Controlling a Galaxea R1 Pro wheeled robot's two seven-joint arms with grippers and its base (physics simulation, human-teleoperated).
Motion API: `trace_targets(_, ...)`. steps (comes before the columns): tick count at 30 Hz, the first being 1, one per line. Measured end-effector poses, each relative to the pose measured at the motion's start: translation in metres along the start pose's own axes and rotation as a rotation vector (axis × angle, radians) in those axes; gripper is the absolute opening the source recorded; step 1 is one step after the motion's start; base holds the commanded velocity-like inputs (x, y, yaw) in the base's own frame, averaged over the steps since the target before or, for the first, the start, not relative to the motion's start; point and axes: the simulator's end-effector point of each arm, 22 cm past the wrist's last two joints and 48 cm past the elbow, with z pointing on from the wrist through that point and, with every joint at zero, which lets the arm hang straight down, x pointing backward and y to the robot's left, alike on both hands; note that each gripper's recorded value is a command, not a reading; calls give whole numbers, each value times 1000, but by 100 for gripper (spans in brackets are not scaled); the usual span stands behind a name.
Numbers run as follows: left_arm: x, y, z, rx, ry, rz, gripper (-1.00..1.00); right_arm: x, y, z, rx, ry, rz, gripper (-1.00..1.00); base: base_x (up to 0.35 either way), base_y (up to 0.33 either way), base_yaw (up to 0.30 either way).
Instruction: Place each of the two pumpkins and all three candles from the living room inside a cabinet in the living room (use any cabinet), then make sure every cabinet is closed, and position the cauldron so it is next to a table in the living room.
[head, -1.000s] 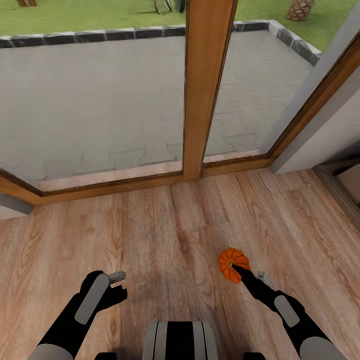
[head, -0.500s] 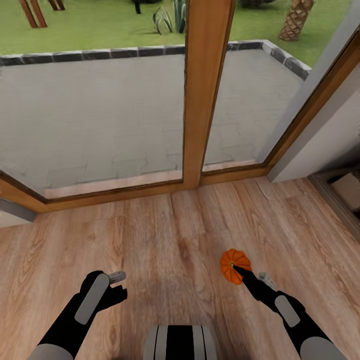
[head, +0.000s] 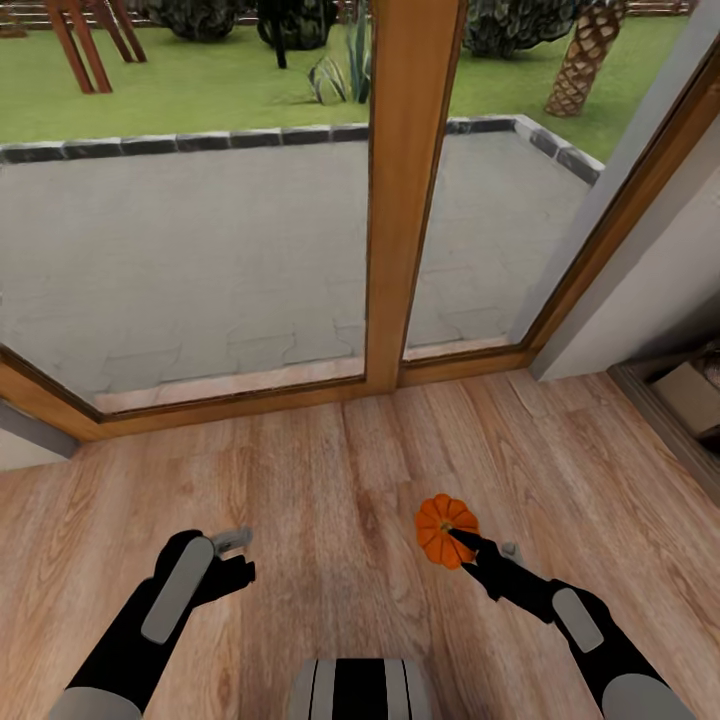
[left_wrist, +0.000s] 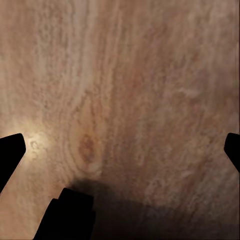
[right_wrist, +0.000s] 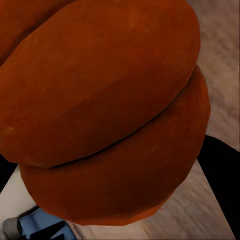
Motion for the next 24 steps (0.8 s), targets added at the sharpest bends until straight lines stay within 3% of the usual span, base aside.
trace_targets(6, -9, -26, -20, 134, -20, 25, 100, -3, 17, -5, -40, -9, -12, -100, 0, 0, 0)
trace_targets(13, -16, -29, -34, 152, -46, 27, 100, -7, 33, -10, -62, -20, -30, -100, 0, 0, 0)
trace_targets(17, -19, -31, -41, 159, -61, 29, 100, -21, 41, -19, -88, -66, -1, -100, 0, 0, 0)
trace_targets(24, -25, -33, -55, 169, -89, 28, 100, -24, 56, -25, -112, -79, -19, -100, 0, 0, 0)
